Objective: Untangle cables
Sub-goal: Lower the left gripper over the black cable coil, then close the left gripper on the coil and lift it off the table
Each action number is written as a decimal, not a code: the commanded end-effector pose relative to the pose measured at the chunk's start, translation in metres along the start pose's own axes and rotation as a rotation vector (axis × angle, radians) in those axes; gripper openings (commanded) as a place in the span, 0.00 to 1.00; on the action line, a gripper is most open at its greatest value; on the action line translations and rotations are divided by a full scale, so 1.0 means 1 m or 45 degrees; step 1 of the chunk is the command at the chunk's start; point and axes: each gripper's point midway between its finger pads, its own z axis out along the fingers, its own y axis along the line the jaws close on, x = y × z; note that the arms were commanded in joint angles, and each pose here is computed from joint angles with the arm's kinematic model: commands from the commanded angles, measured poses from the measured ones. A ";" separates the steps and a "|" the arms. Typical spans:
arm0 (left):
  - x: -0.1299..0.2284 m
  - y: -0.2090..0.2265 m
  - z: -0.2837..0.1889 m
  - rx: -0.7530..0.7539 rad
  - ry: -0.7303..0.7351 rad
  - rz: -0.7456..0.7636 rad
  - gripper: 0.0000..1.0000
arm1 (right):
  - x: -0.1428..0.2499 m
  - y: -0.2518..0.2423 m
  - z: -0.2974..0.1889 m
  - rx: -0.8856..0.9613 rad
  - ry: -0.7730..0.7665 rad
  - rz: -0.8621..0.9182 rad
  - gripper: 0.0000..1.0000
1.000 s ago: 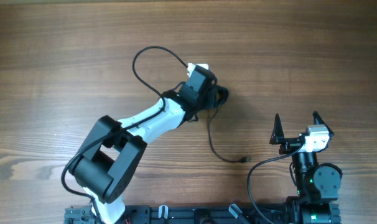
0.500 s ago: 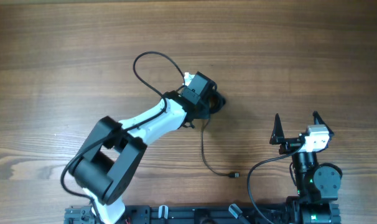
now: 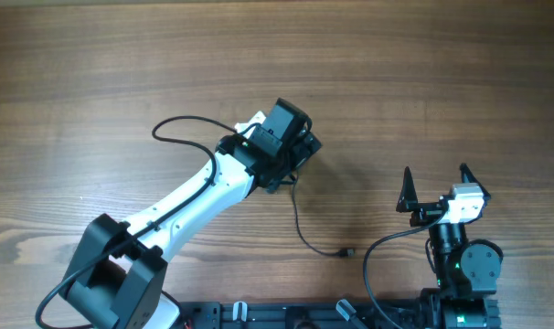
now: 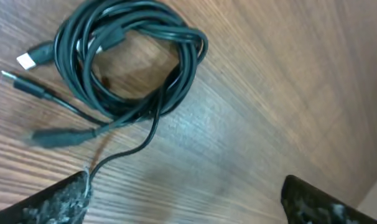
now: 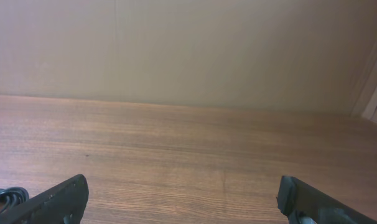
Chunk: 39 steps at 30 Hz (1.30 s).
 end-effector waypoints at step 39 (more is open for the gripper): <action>-0.031 0.071 0.046 -0.232 0.245 0.047 0.68 | -0.002 0.002 -0.001 -0.015 -0.015 -0.011 1.00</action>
